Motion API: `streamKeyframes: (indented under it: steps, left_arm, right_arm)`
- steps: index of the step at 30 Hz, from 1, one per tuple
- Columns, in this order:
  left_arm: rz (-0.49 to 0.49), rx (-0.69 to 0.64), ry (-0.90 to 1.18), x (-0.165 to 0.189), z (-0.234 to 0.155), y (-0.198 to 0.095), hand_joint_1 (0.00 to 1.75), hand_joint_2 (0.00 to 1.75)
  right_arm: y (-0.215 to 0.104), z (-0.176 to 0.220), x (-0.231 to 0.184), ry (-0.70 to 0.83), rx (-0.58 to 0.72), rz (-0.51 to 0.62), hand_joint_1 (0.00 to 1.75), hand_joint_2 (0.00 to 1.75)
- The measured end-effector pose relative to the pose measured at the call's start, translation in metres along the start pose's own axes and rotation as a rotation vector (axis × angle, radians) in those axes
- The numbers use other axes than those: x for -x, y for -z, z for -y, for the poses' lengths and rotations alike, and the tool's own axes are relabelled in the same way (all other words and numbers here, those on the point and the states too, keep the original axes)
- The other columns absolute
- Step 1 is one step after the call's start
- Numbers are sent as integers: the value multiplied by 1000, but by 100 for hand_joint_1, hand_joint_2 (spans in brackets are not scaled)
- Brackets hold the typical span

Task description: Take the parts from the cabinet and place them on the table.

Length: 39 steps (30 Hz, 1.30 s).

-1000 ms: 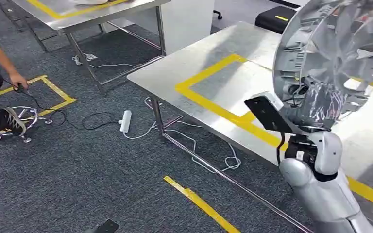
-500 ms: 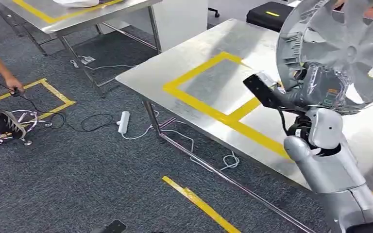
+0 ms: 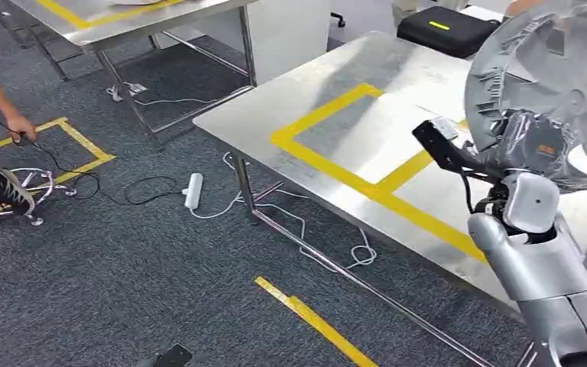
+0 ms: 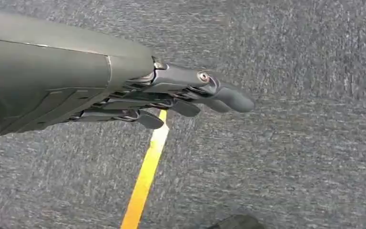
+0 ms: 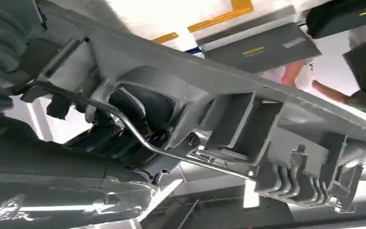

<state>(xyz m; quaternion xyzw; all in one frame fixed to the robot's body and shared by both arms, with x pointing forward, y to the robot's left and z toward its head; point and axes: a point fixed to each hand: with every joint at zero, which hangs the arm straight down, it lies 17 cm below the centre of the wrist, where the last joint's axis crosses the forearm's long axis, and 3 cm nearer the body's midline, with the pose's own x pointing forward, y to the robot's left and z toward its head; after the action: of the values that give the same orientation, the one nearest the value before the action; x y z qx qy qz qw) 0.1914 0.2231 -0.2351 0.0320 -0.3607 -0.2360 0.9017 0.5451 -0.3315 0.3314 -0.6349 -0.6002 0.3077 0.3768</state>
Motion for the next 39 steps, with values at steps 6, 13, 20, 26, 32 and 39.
streamKeyframes:
  steps: [6,13,20,26,32,39]
  left_arm:
    - [14,17,-13,-4,4,0,0,175]
    - [36,41,-34,-8,6,-1,0,175]
    - [11,21,-26,1,3,-2,0,175]
    - [-3,4,-21,2,1,-2,0,0]
    - [-13,-12,-32,2,2,-1,0,0]
    - [-19,-21,-38,2,2,-1,0,0]
  right_arm:
    - [-5,-10,7,-110,-21,14,164,175]
    - [-20,-34,19,-252,-85,18,175,175]
    - [-38,-57,26,-318,-147,25,175,175]
    - [-47,-69,30,-367,-185,33,175,175]
    - [-72,-102,33,-452,-288,39,175,175]
    - [-91,-136,22,-532,-406,121,175,175]
